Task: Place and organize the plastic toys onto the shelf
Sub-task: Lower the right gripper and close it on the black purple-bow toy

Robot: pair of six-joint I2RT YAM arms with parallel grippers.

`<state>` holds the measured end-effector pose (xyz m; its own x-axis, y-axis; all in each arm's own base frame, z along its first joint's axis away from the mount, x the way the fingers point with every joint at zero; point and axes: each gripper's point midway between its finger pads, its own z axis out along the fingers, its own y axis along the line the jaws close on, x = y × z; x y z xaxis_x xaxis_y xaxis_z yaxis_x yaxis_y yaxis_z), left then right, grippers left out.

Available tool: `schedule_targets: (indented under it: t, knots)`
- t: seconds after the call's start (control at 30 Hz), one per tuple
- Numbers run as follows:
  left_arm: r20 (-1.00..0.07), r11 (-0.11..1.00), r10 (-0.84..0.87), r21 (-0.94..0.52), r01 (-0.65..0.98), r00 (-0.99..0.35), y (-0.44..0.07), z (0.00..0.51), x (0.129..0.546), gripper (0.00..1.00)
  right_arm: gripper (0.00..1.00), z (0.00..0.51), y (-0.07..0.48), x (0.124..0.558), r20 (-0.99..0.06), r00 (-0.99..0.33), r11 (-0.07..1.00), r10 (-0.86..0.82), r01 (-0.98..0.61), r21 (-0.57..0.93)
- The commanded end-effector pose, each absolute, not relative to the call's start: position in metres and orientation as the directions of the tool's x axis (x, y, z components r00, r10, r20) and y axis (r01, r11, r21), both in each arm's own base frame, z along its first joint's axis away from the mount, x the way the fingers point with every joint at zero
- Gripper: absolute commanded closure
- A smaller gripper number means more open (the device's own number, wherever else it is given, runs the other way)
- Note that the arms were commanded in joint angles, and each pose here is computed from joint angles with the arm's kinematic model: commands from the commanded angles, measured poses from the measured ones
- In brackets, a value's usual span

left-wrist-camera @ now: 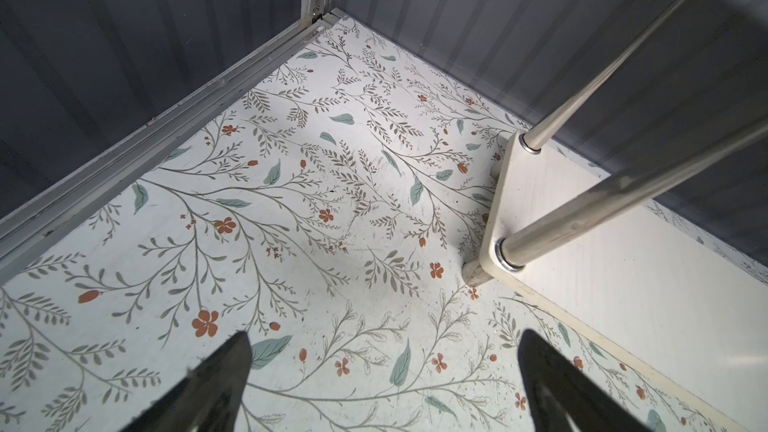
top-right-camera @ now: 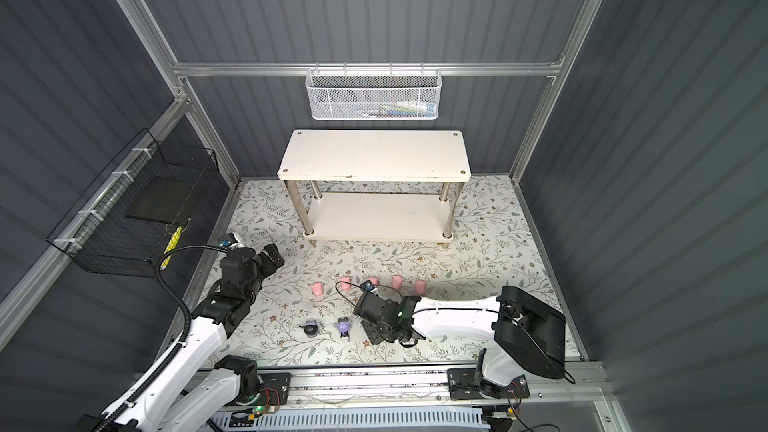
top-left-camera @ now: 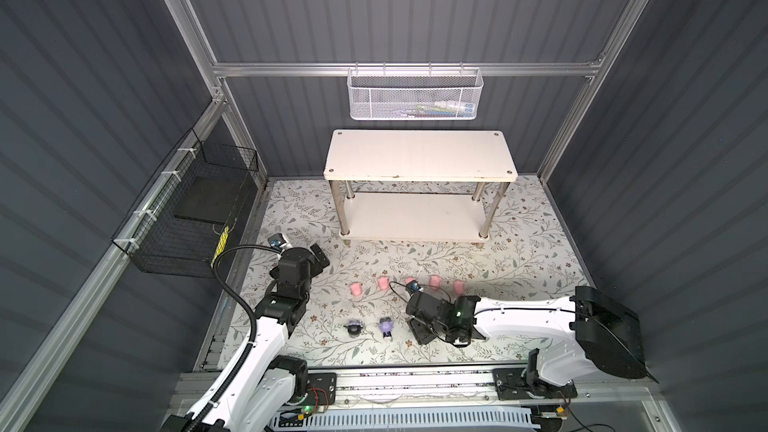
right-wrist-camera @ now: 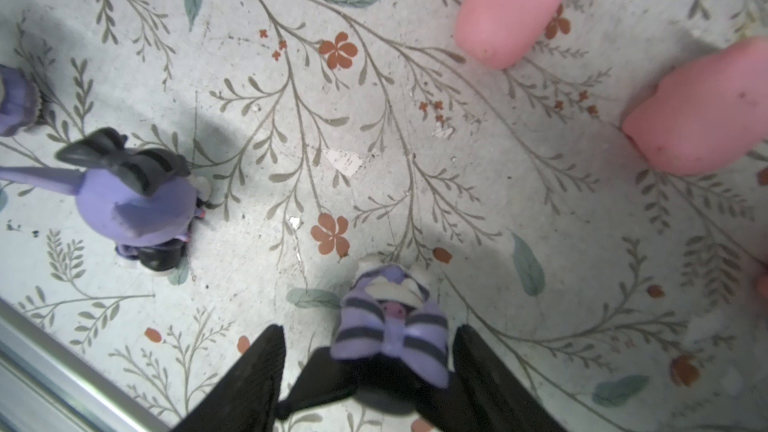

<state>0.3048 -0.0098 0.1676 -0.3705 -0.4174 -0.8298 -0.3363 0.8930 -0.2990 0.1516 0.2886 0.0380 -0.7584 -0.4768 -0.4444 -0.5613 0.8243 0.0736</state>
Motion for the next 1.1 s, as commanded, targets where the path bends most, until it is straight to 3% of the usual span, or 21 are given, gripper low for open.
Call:
schedule_targets:
  t: [0.0, 0.57, 1.07]
  knots:
    - [-0.828, 0.892, -0.421, -0.305, -0.334, -0.369, -0.011, 0.164, 0.306, 0.0, 0.38, 0.041, 0.289, 0.158, -0.45, -0.758, 0.833, -0.472, -0.551, 0.054]
    - [-0.826, 0.892, -0.42, -0.3, -0.338, -0.376, -0.011, 0.16, 0.305, 0.0, 0.61, 0.04, 0.283, 0.164, -0.446, -0.769, 0.855, -0.459, -0.518, 0.012]
    - [-0.828, 0.893, -0.415, -0.292, -0.342, -0.377, -0.009, 0.16, 0.302, 0.0, 0.65, 0.074, 0.263, 0.176, -0.47, -0.777, 0.894, -0.419, -0.445, -0.061]
